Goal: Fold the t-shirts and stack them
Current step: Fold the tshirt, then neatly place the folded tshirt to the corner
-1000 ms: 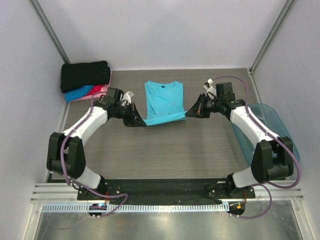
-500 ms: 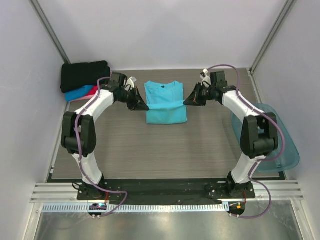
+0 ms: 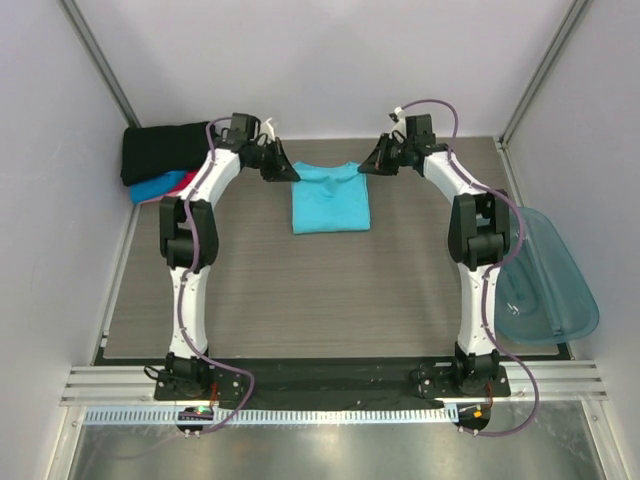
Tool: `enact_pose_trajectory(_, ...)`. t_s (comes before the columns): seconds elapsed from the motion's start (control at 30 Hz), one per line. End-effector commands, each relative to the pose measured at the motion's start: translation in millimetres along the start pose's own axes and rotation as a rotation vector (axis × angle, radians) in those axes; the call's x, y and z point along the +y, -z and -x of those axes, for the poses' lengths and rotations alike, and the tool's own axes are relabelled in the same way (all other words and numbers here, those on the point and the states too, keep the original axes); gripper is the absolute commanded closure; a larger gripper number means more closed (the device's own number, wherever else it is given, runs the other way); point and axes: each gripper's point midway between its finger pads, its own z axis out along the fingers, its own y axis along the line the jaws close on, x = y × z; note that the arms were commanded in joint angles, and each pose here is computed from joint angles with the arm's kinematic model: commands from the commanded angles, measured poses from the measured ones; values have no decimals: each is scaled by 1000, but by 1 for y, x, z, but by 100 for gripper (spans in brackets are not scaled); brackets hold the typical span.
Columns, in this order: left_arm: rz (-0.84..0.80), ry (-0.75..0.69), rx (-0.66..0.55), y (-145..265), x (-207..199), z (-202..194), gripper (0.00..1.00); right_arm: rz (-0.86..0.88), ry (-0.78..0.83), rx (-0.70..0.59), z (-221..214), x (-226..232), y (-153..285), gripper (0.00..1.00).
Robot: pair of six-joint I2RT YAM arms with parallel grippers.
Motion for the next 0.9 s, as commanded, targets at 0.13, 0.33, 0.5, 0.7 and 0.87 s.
enact_pose_trajectory(0.13,74,-126,-167,-27,40,69,96,23,145,-176,70,-13,-50,90)
enact_pose_trajectory(0.33,155,-196,-344,-5,32,118,66,42,292,-328,118,21,-32,55)
enact_pose_trajectory(0.5,172,-195,-337,35,6,106,41,29,373,-319,111,45,9,53)
enact_pose_trajectory(0.7,-12,37,-130,23,21,49,31,41,339,-128,44,41,18,56)
enact_pose_trajectory(0.87,-30,135,-63,7,48,22,31,16,287,-13,-2,17,7,56)
